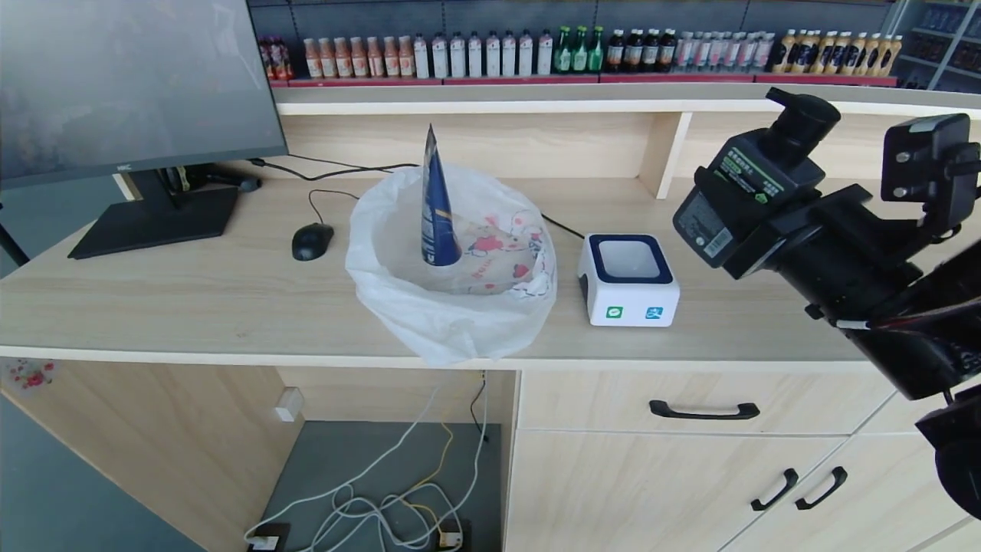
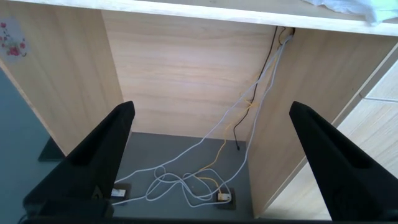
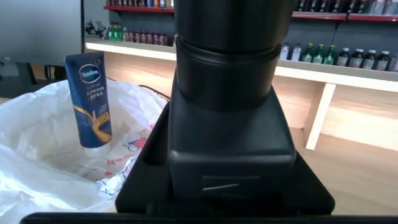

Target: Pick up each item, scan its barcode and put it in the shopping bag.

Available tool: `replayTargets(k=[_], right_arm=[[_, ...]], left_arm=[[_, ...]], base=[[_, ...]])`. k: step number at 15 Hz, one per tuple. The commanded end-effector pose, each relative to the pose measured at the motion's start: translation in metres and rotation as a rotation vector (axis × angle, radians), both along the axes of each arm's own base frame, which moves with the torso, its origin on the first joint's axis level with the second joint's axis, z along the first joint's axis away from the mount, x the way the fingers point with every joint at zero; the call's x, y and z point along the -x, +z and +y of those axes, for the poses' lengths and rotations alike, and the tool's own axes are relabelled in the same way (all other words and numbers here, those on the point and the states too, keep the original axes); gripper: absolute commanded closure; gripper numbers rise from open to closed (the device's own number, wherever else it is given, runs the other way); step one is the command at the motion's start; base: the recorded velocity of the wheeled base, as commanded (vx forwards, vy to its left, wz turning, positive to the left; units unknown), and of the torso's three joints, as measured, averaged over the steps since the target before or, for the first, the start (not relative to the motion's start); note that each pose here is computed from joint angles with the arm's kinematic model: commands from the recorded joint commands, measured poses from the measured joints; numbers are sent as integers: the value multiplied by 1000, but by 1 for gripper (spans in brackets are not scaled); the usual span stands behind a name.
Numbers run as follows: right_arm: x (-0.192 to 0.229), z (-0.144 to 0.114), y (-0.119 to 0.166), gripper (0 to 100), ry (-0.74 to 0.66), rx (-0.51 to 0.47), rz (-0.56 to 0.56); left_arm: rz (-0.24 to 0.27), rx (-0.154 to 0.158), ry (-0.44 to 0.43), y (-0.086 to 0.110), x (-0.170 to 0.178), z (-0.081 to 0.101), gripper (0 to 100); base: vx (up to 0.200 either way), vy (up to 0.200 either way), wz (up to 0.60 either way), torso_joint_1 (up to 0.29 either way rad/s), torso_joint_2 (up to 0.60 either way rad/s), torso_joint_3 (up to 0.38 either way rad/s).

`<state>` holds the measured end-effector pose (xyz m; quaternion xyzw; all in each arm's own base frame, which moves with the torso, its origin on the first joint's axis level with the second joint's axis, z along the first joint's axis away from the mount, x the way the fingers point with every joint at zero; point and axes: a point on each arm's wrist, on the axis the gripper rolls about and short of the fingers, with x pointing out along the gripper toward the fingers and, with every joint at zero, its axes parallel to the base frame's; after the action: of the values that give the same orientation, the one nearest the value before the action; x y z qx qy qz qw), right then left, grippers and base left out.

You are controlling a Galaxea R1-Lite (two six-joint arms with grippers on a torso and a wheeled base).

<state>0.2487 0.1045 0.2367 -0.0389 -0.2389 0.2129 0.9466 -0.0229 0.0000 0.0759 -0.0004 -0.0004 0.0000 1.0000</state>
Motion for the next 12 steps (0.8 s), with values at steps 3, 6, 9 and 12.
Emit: replayTargets(k=[3, 6, 9, 12], right_arm=[[-25, 11, -13, 100, 19, 122, -25], [-54, 21, -6, 100, 48, 227, -196], [-75, 28, -17, 100, 122, 256, -245], [-84, 11, -24, 100, 138, 308, -247]], left_arm=[[-1, 1, 0, 0, 0, 0, 0], [-1, 1, 0, 0, 0, 0, 0], [-1, -1, 0, 0, 0, 0, 0], [-1, 1, 0, 0, 0, 0, 0]], base=[[0, 0, 0, 0, 0, 0], [0, 0, 0, 0, 0, 0], [0, 0, 0, 0, 0, 0], [0, 0, 0, 0, 0, 0]])
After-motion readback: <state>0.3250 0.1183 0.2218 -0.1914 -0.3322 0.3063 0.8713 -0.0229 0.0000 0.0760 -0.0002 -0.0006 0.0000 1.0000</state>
